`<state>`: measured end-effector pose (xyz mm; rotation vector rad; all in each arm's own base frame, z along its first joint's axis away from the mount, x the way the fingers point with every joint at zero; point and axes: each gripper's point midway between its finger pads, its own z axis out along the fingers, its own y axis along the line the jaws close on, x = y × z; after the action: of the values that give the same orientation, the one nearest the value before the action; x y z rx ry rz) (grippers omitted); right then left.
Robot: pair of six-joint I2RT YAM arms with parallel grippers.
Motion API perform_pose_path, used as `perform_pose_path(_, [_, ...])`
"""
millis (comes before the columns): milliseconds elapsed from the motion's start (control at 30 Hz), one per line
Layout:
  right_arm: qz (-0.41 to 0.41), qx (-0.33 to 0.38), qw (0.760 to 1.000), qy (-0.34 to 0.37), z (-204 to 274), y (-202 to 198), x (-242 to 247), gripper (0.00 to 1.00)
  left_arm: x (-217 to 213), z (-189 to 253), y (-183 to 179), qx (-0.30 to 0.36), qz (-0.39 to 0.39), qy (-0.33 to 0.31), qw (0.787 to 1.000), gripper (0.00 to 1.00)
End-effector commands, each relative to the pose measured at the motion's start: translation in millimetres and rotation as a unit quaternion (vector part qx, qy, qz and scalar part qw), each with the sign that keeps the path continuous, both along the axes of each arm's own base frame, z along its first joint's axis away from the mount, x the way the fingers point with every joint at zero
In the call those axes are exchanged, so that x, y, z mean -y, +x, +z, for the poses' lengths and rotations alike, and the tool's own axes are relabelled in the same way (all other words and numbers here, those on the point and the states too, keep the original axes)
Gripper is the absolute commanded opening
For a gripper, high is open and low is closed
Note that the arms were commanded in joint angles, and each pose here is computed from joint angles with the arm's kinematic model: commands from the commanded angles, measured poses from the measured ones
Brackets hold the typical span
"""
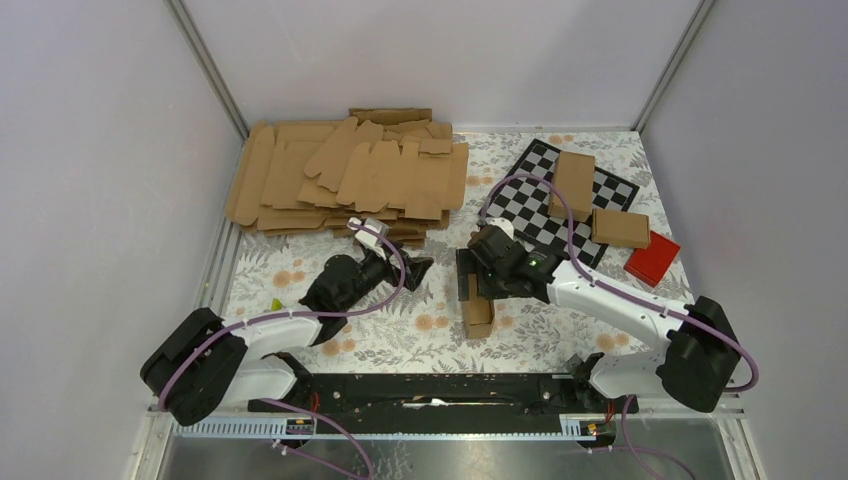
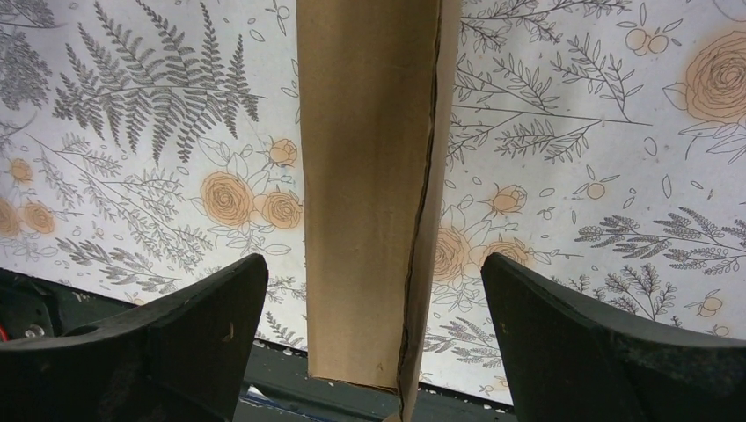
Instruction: Fold the paper box
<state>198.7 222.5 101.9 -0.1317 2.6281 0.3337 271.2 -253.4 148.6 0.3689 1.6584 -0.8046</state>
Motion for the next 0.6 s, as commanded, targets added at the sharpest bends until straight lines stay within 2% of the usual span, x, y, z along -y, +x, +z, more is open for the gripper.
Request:
perform_pose_path(0, [0.003,-0.006,1.000,-0.030,-4,-2,2,1.00,9,25,3,0.031,-0.015,-0.030,0.999,0.99])
perform_pose_path(167, [0.008,-0.005,0.998,-0.067,-12,-2,6,0.96,9,24,3,0.031,-0.018,-0.028,0.999,0.99])
perform_pose_path(267, [0.012,-0.004,0.997,-0.076,-14,-2,9,0.86,11,24,2,0.031,-0.023,-0.028,0.999,0.99])
perform_pose_path(433, [0.045,-0.009,0.997,-0.062,-16,-7,2,0.63,11,23,2,0.031,-0.024,-0.027,0.999,0.99])
perform_pose_path(567, [0.078,-0.002,0.996,-0.046,-13,-10,-3,0.56,12,24,1,0.032,-0.028,-0.028,0.999,0.99])
